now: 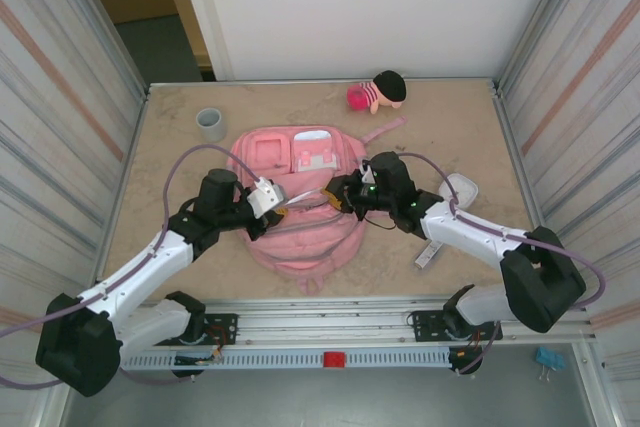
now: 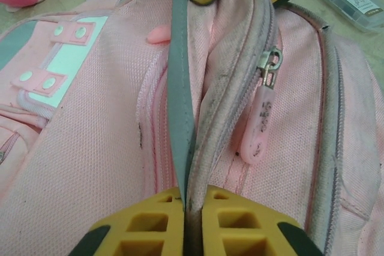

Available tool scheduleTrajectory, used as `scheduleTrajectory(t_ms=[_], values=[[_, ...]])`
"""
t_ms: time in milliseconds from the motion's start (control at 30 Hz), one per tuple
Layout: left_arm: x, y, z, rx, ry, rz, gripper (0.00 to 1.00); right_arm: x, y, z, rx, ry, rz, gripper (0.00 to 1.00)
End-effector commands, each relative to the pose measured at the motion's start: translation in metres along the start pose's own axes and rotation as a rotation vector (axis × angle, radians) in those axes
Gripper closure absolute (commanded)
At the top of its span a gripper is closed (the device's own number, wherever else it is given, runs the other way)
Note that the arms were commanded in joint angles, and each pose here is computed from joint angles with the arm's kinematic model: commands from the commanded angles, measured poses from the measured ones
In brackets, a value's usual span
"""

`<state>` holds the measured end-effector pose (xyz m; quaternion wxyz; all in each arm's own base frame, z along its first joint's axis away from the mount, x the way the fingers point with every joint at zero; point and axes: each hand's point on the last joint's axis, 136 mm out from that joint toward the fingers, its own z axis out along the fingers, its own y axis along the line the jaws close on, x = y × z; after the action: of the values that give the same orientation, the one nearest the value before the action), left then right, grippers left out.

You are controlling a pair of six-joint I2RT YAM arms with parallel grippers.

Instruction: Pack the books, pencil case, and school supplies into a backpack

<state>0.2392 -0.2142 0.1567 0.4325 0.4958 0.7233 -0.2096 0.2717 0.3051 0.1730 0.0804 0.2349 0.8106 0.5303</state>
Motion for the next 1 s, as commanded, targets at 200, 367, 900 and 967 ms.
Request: scheduleTrajectory(t_ms=[200, 367, 900, 967], values=[[-0.062, -0.024, -0.036, 0.097, -0.105, -0.256, 0.52, 0.008, 0.028, 0.003, -0.072, 0.025, -0.051, 0.99], [-0.067, -0.023, -0.054, 0.06, -0.135, -0.66, 0.43, 0.011, 0.028, 0.007, -0.067, 0.045, -0.057, 0.99], [-0.017, -0.042, -0.024, 0.071, 0.0, -1.104, 0.36, 0.023, 0.029, 0.013, -0.047, 0.075, -0.085, 1.0], [-0.016, -0.043, -0.02, 0.069, 0.016, -1.086, 0.35, 0.025, 0.03, 0.016, -0.051, 0.087, -0.085, 1.0]])
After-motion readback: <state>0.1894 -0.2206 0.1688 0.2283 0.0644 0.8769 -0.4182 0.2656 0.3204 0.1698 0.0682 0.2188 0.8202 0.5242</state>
